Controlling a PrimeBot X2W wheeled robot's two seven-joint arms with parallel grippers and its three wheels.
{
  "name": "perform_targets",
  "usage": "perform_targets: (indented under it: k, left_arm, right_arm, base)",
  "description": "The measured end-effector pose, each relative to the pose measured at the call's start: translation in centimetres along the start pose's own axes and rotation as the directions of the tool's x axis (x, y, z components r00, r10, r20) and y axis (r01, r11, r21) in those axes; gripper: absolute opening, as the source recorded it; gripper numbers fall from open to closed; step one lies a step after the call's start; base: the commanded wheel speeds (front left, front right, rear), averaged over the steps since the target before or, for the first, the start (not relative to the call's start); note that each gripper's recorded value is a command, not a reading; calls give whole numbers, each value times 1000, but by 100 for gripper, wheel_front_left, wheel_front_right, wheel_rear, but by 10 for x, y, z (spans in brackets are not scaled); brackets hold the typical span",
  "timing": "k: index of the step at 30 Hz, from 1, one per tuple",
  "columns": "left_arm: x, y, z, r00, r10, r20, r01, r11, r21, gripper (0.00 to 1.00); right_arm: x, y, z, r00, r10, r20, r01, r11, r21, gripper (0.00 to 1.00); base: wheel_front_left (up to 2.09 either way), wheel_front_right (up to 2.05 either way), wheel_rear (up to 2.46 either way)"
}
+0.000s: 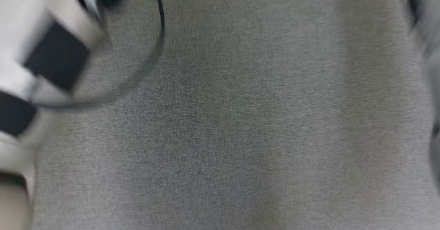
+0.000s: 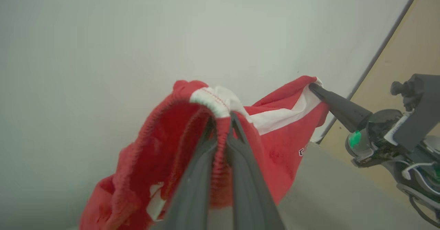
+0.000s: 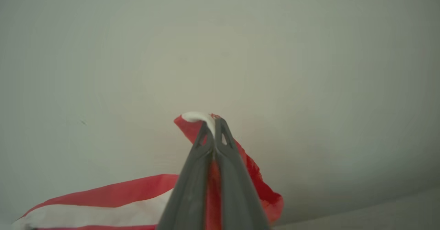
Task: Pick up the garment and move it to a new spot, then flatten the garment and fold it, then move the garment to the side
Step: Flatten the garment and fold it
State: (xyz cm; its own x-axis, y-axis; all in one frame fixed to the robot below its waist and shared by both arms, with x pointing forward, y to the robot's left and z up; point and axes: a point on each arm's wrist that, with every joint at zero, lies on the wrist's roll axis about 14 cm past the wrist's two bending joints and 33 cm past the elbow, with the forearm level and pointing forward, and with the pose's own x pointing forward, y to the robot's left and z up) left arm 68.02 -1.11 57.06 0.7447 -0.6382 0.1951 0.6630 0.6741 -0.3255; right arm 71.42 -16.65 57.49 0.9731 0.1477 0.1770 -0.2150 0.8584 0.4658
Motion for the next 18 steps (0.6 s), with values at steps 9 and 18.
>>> perform_targets:
  k: [9, 18]
  left_arm:
    - [-82, -41, -62, 996, 43, -84, -57, 982, -178, 0]
    - [-152, -99, -83, 991, 57, -123, -79, 980, -183, 0]
  right_arm:
    - [-132, -30, -57, 982, -80, -173, 90, 995, 49, 0]
    - [-250, -28, -81, 952, -136, -273, 172, 979, 112, 0]
  base:
    - [0, 0, 0]
    - [0, 0, 0]
